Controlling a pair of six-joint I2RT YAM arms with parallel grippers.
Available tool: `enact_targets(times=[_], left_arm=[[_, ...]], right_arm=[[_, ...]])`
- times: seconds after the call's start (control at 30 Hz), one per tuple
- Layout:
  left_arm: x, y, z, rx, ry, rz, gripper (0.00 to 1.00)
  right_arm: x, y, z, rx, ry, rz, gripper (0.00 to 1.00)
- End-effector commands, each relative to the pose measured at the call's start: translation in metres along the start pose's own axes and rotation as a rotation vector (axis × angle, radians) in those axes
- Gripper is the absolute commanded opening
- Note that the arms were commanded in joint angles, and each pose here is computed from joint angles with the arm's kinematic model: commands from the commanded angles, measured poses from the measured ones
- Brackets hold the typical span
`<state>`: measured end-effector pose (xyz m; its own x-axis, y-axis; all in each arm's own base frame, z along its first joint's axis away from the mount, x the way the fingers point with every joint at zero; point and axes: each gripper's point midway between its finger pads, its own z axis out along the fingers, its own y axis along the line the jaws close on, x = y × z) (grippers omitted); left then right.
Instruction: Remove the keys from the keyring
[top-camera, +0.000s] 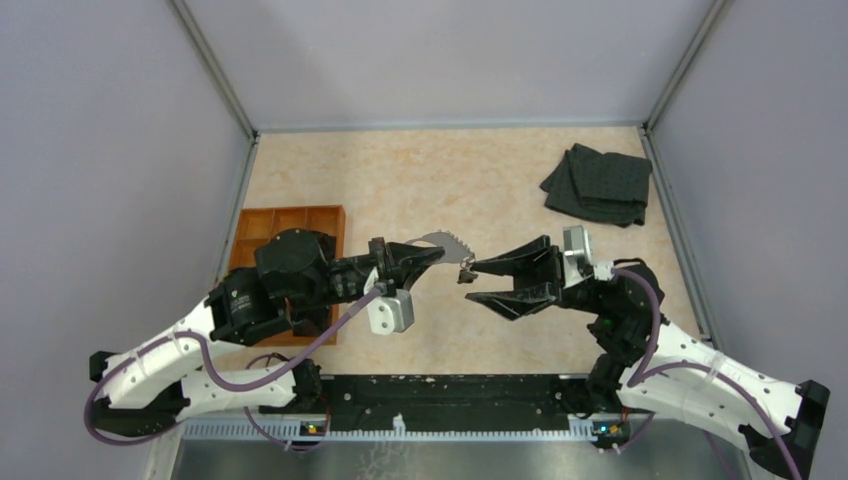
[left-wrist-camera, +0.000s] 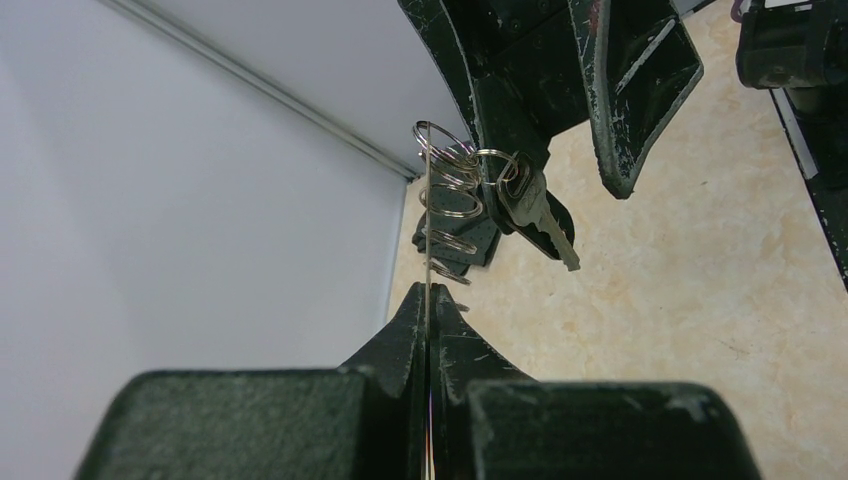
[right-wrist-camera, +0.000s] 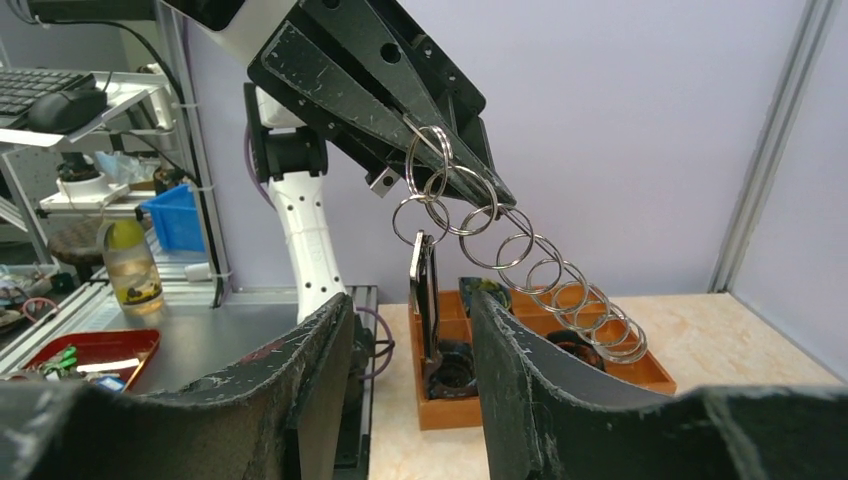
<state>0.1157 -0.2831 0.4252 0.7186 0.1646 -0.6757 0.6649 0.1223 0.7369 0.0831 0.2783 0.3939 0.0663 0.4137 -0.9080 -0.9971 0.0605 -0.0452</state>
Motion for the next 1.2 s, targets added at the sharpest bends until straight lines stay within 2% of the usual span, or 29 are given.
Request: enact_targets(times=[0.0,1.03,1.17], left_arm=[[-0.0155,0.0108,0.0035,-0.037,-0.068,0.018,0.0],[-0.0126,0.0039,0.0079,-0.016,-0.069,-0.003,0.0],[-0.0122,0.0043,0.0073,-0.019,-0.068,-0.003,0.0]], right_arm=[[-0.032,0.0071,0.0063,-0.034,-0.082,-0.033,0.46],[-0.0241,0.0091,0.0147,-0.05,-0.079,0.019,0.38],[-0.0227,0.0079,0.0144,-0.042,-0.075,0.023,0.31]])
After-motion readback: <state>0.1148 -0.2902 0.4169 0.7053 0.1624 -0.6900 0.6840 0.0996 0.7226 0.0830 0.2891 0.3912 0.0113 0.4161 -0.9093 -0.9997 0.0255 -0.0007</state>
